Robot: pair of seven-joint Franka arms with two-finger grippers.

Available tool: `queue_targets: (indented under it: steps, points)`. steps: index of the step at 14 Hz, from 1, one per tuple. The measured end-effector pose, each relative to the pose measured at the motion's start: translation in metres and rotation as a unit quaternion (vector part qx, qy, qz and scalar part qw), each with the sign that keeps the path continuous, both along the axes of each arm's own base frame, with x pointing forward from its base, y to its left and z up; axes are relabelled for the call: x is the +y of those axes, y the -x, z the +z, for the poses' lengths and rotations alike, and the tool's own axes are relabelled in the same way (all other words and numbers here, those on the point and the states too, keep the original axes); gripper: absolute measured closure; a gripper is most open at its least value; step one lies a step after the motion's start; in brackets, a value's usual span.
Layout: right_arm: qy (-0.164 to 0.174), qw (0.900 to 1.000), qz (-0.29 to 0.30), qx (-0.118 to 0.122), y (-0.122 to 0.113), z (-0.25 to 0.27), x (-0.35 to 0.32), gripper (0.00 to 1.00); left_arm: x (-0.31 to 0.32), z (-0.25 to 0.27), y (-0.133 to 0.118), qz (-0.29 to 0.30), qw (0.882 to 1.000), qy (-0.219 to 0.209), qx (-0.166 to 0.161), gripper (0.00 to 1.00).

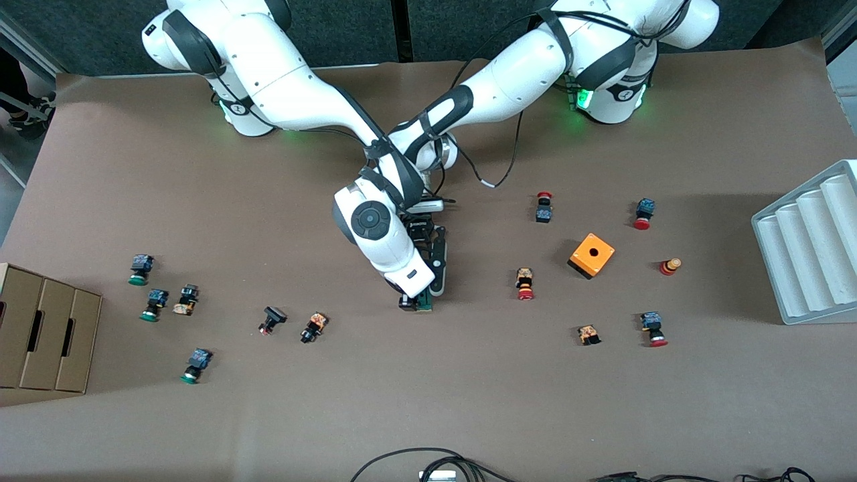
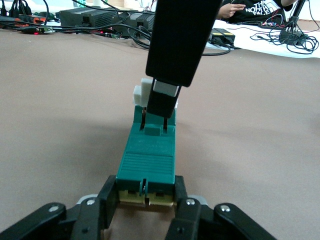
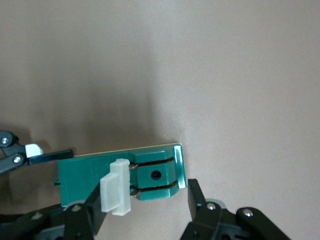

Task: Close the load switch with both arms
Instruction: 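Slide the white lever along the switch toward its hole end with the right gripper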

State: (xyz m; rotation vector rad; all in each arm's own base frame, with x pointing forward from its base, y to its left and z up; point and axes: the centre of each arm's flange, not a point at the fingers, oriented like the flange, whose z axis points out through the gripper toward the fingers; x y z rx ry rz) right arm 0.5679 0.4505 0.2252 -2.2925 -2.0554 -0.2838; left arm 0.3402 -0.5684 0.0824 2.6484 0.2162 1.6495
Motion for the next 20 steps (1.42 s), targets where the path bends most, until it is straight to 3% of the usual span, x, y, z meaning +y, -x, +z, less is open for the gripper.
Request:
queue_targets:
  steps: [20]
  points:
    - [-0.011,1.0,-0.003,-0.019,-0.011,0.018,0.003,0.39,0.0,0.0,0.0,0.0,1.0,0.0,0.0,0.52]
